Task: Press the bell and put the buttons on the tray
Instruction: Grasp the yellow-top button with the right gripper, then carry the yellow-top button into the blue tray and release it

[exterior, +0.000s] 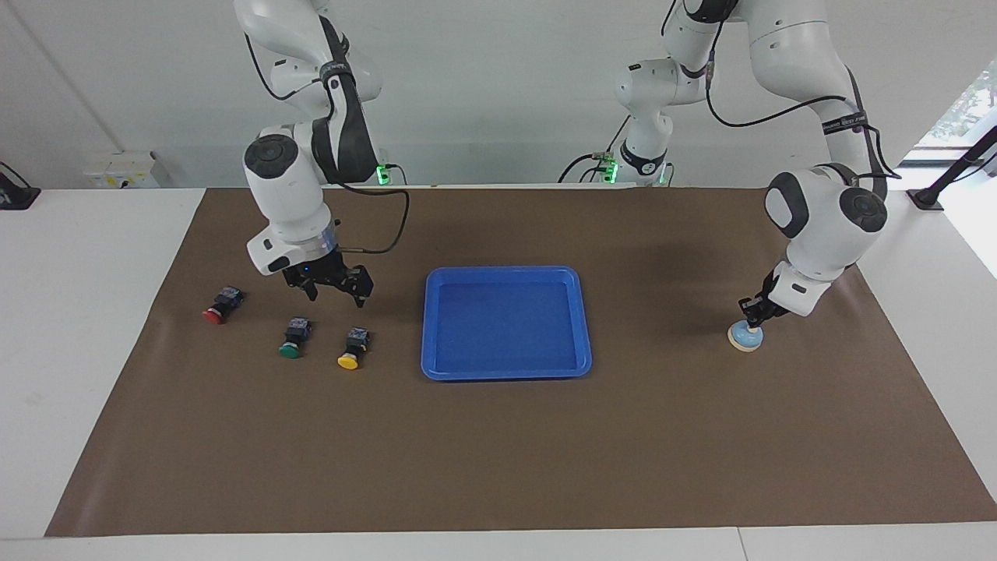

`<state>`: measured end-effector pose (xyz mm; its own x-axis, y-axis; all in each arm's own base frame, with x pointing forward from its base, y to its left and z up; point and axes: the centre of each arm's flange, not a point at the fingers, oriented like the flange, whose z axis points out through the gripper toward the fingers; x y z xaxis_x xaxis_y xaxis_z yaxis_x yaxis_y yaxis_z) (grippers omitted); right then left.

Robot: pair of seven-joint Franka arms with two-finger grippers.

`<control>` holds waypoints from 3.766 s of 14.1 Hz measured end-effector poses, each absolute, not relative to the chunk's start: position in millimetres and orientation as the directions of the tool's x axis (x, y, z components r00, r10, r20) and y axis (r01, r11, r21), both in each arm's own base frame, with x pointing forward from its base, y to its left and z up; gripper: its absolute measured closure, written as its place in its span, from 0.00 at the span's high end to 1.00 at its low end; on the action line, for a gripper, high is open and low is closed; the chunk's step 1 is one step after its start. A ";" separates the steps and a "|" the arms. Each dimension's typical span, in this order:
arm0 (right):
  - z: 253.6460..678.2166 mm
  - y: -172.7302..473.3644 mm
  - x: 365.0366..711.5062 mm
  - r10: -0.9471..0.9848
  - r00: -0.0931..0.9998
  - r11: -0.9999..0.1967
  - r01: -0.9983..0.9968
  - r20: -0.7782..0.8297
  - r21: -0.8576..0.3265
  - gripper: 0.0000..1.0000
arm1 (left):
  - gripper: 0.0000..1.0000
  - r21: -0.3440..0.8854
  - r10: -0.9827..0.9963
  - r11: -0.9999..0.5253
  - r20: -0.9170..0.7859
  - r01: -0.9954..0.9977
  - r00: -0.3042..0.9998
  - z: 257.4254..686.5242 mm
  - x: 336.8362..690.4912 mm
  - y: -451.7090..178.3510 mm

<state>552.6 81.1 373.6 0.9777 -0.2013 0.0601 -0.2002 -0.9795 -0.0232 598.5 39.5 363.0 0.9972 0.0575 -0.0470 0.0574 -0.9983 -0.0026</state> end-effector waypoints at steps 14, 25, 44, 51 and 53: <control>271.4 84.7 557.8 -0.172 0.974 -0.985 -0.166 0.147 -0.048 1.00 | 0.92 -0.003 0.029 -1.000 -0.160 0.029 0.987 554.2 542.7 10.7; 295.3 88.2 576.9 -0.197 0.970 -0.980 -0.192 0.140 -0.047 0.41 | 1.00 -0.019 -0.005 -1.000 -0.154 -0.008 0.988 573.6 540.6 -9.6; 312.3 308.5 538.6 -0.166 0.986 -0.986 -0.166 0.017 -0.003 0.41 | 1.00 -0.019 0.004 -1.000 -0.147 0.002 0.989 577.5 538.9 -5.3; 304.3 294.4 539.1 -0.236 0.972 -0.972 -0.236 0.008 0.006 0.81 | 1.00 -0.019 0.004 -1.000 -0.147 0.002 0.989 577.5 538.9 -5.3; 321.4 275.8 550.8 -0.278 0.961 -0.960 -0.278 0.001 0.018 0.99 | 1.00 -0.019 0.005 -1.000 -0.147 0.002 0.989 577.5 538.9 -5.3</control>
<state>550.8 275.8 321.4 0.9605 -0.2781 0.0012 -0.2781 -0.9604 0.0180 538.9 -5.3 577.5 0.9891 0.0045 -0.1473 0.0018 -0.9998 -0.0190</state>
